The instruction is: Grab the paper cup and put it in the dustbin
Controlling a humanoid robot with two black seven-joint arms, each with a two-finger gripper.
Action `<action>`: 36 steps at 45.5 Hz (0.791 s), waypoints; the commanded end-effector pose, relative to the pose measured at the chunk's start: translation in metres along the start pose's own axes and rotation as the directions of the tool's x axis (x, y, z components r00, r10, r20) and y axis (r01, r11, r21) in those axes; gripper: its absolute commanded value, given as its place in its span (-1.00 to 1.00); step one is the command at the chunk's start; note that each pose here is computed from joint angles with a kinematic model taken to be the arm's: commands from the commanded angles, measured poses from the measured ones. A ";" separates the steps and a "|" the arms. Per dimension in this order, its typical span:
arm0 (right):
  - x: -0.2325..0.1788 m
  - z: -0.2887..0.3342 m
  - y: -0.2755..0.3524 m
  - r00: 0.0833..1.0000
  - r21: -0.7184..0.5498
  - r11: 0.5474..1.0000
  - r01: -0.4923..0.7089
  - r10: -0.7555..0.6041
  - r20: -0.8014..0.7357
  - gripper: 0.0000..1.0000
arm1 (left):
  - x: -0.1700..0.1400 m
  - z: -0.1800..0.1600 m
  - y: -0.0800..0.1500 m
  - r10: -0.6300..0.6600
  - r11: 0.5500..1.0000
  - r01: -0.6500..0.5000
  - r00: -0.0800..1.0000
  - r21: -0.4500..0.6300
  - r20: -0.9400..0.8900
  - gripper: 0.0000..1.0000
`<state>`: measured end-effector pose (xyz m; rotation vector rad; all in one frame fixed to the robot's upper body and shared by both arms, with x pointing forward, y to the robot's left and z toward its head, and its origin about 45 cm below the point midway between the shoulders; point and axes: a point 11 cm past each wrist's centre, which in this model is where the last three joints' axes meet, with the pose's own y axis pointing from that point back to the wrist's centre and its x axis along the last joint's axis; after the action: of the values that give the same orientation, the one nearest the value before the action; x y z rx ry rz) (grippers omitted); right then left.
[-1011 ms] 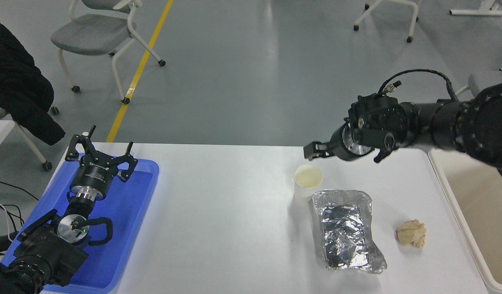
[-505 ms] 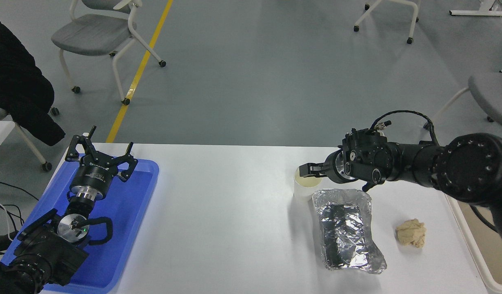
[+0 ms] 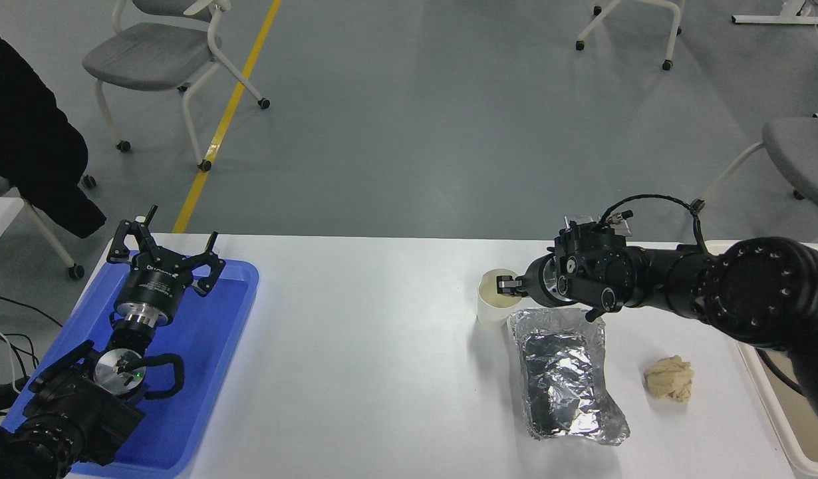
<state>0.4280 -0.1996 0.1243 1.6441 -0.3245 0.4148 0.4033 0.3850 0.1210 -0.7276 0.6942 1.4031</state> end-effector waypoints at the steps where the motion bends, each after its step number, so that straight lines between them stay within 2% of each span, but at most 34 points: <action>1: 0.037 0.000 0.046 0.998 -0.022 1.000 0.021 -0.023 -0.061 -1.00 | -0.001 0.000 0.000 -0.002 1.000 0.002 1.000 0.000 -0.001 1.00; 11: 0.090 -0.015 0.154 0.991 -0.028 0.999 0.022 -0.025 -0.131 -1.00 | 0.000 0.000 0.000 0.000 1.000 0.000 1.000 -0.001 -0.001 1.00; 23: 0.115 -0.018 0.249 0.989 -0.084 0.996 -0.017 0.004 -0.149 -1.00 | 0.001 0.001 0.001 0.002 1.000 -0.002 1.000 -0.004 -0.001 1.00; 36: 0.125 -0.026 0.301 0.985 -0.134 0.990 -0.036 0.013 -0.171 -1.00 | 0.003 0.002 0.002 0.007 1.000 -0.007 1.000 -0.004 0.001 1.00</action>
<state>0.4211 -0.2036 0.4017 1.5061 -0.2303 0.5258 0.4020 0.3871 0.1204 -0.7289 0.6943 1.4081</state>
